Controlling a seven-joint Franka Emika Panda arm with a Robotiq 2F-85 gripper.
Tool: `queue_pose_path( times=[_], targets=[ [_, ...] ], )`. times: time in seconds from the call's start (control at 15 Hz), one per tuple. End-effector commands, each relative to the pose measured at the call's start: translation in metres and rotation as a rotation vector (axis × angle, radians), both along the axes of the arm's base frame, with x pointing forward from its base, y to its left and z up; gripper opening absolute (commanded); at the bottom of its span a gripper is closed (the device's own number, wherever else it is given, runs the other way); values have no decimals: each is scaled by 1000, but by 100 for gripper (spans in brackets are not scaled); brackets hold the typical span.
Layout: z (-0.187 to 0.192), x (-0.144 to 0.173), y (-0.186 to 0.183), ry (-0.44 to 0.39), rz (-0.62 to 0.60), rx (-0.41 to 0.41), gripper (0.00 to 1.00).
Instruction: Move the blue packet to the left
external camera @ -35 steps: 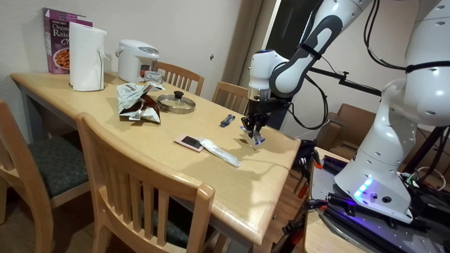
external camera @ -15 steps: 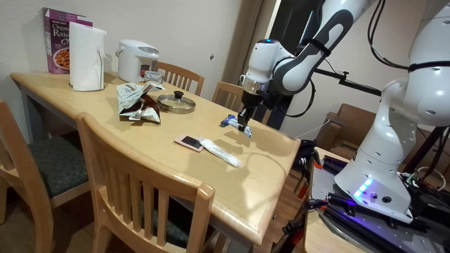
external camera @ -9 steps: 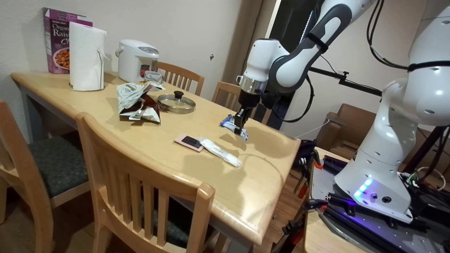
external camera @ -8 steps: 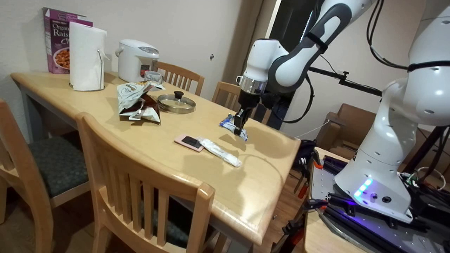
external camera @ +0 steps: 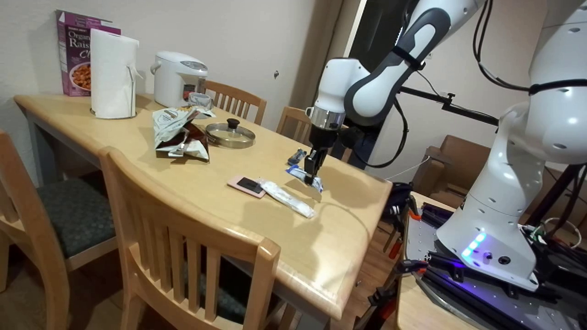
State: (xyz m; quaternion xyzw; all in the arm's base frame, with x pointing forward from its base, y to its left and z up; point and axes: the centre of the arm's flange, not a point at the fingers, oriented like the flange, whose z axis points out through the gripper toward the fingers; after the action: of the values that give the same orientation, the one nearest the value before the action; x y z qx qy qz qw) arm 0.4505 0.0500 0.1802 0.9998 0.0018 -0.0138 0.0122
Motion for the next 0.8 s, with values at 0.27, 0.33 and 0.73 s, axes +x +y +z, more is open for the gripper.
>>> queue_pose_path(
  times=[0.27, 0.33, 0.73],
  targets=[
    [-26, 12, 2, 35, -20, -31, 7],
    [-29, 14, 3, 31, -12, -31, 7],
    [-38, 20, 10, 19, 27, -19, 7]
  ],
)
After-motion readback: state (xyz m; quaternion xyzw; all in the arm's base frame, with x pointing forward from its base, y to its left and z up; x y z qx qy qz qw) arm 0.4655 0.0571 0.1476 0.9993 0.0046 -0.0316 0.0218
